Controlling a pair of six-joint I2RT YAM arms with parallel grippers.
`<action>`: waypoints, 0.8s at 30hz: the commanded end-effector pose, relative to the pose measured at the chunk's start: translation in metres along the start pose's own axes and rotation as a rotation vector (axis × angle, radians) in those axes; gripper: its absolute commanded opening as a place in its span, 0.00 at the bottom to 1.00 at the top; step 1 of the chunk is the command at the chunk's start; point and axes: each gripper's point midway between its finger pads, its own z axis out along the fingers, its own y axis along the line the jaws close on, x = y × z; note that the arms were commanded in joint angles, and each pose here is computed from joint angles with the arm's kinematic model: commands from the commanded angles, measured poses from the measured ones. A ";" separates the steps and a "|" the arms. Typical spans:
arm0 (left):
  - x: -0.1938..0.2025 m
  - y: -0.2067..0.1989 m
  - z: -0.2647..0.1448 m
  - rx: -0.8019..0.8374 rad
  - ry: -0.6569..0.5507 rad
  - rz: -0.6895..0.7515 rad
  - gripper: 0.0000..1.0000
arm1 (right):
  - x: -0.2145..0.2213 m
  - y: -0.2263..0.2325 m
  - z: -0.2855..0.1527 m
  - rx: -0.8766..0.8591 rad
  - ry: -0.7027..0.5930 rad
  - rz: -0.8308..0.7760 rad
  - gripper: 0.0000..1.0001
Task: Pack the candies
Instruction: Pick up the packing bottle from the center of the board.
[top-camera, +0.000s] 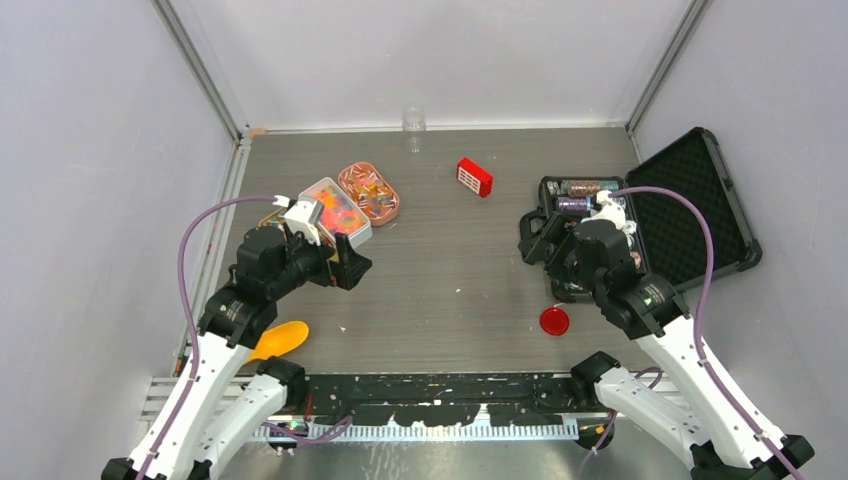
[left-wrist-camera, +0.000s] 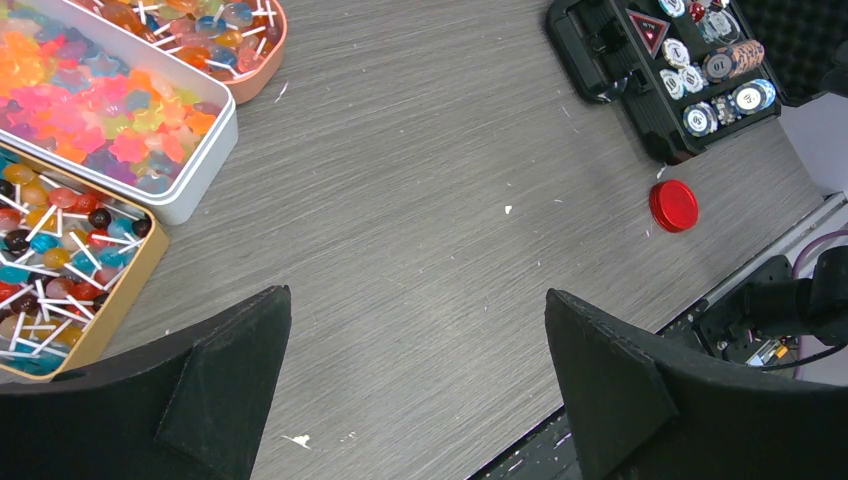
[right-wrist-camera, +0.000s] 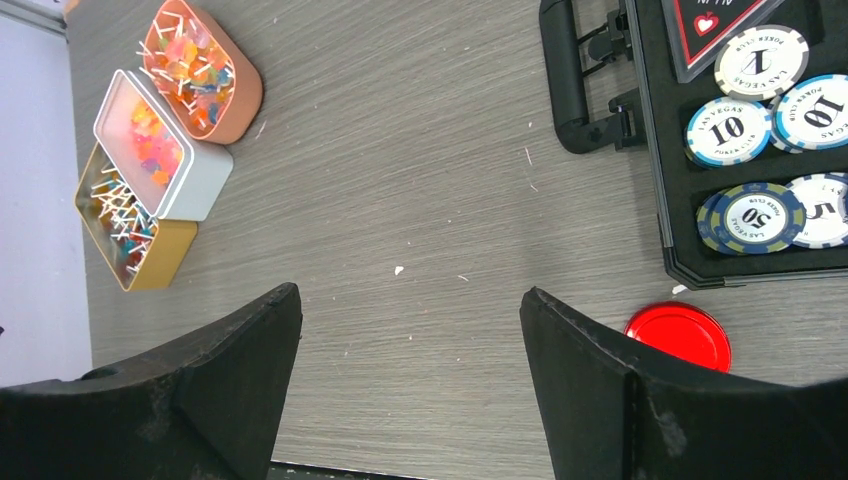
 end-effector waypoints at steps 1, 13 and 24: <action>-0.013 -0.002 0.001 0.008 -0.049 0.018 1.00 | -0.018 0.014 -0.004 -0.053 -0.072 0.016 0.85; -0.013 0.009 -0.004 -0.057 -0.057 0.023 1.00 | -0.064 0.023 0.000 -0.005 -0.231 -0.001 0.85; -0.016 0.031 -0.017 -0.213 -0.075 0.051 1.00 | -0.089 0.061 0.108 0.105 -0.207 -0.264 0.83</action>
